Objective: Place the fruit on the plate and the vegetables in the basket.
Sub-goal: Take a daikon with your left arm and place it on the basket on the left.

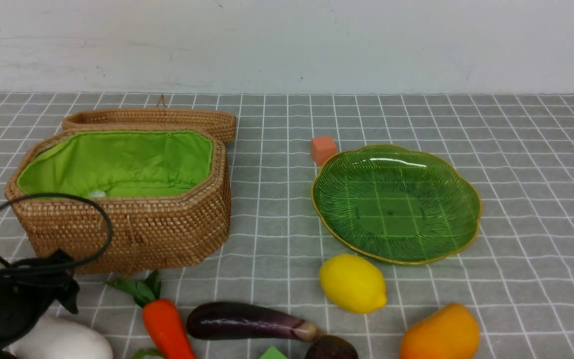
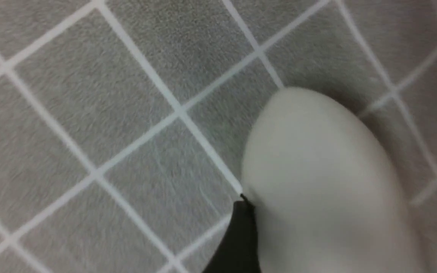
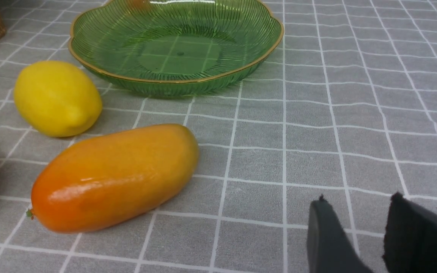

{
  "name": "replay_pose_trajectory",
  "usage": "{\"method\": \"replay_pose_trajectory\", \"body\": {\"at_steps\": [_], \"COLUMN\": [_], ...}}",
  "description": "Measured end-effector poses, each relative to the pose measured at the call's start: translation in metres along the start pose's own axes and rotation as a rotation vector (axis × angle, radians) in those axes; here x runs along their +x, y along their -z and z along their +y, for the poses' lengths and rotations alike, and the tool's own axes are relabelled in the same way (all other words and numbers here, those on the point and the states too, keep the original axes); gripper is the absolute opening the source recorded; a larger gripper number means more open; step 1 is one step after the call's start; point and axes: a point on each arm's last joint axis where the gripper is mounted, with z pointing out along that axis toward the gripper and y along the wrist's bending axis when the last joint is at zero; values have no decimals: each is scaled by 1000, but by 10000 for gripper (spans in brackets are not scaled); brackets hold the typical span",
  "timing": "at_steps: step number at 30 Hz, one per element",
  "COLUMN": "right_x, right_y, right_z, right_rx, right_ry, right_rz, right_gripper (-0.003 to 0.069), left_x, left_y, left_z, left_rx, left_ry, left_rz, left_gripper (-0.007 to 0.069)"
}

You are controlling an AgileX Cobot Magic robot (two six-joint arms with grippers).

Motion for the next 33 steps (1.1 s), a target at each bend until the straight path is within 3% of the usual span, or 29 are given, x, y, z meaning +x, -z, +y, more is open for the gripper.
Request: {"method": "replay_pose_trajectory", "body": {"at_steps": [4, 7, 16, 21, 24, 33], "right_x": [0, 0, 0, 0, 0, 0], "right_y": [0, 0, 0, 0, 0, 0], "right_z": [0, 0, 0, 0, 0, 0], "right_rx": [0, 0, 0, 0, 0, 0], "right_ry": [0, 0, 0, 0, 0, 0], "right_rz": [0, 0, 0, 0, 0, 0], "right_gripper": [241, 241, 241, 241, 241, 241], "left_x": [1, 1, -14, -44, -60, -96], "left_y": [-11, -4, 90, 154, 160, 109], "left_z": [0, 1, -14, -62, -88, -149], "left_rx": [-26, -21, 70, 315, 372, 290], "left_ry": [-41, -62, -127, -66, -13, 119], "left_rz": [17, 12, -67, -203, -226, -141], "left_gripper": [531, 534, 534, 534, 534, 557]}}
